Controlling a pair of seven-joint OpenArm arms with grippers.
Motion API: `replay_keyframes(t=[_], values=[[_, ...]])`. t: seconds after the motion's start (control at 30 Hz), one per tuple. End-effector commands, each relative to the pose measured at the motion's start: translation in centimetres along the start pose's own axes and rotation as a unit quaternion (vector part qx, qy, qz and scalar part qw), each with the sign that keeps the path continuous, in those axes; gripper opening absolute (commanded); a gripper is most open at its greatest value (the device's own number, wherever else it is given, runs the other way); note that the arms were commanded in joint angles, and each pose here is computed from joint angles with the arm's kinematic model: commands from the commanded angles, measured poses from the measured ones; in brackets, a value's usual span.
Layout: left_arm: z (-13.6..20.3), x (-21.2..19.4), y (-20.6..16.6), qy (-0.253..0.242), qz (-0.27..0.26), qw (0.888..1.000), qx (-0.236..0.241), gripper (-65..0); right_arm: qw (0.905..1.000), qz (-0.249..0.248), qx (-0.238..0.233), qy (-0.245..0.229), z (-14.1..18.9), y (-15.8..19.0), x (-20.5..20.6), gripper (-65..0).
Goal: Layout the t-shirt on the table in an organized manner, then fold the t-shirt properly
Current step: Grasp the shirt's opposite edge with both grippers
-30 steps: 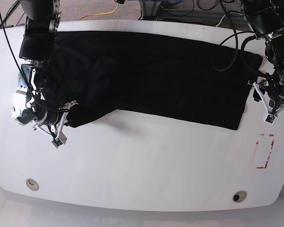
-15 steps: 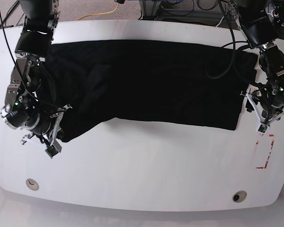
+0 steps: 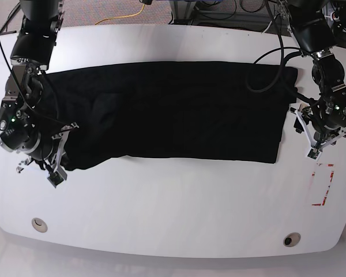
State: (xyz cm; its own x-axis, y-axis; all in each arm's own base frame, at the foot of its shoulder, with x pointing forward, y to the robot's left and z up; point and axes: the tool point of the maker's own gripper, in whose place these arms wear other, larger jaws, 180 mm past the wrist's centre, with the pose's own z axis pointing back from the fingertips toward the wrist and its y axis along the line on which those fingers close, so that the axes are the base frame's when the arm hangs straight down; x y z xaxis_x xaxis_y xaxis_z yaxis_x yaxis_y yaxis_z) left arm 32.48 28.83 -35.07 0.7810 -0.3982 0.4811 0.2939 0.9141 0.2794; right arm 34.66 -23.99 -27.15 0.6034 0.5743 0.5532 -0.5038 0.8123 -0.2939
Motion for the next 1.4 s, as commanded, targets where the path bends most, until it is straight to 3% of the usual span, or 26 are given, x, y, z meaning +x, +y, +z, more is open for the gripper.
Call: replay_keyframes(t=[0.0,0.33,0.57,0.83,1.37], values=[[0.7,1.5,1.1,-0.023,-0.003,1.0,0.014,-33.2,1.0,0.005,-0.001,0.003,0.3,0.2,-0.5,-65.0],[0.4,2.8,1.2,-0.058,0.003,0.998,0.008,-33.2,0.9999,-0.005,0.014,0.002,-0.3,1.5,-0.7,-65.0],[-2.2,3.9,0.1,-0.078,0.041,0.996,-0.033,-32.6,0.9999,-0.005,0.015,0.002,-0.3,1.6,-0.7,-65.0],[-3.8,5.6,-0.6,-0.102,0.092,0.989,-0.063,-13.5,0.9998,-0.005,0.018,0.002,-0.4,1.7,-0.7,-65.0],[-6.6,9.3,-3.7,-0.129,0.137,0.973,-0.132,-12.8,0.9998,-0.004,0.018,0.0,-0.4,1.8,-0.6,-65.0]])
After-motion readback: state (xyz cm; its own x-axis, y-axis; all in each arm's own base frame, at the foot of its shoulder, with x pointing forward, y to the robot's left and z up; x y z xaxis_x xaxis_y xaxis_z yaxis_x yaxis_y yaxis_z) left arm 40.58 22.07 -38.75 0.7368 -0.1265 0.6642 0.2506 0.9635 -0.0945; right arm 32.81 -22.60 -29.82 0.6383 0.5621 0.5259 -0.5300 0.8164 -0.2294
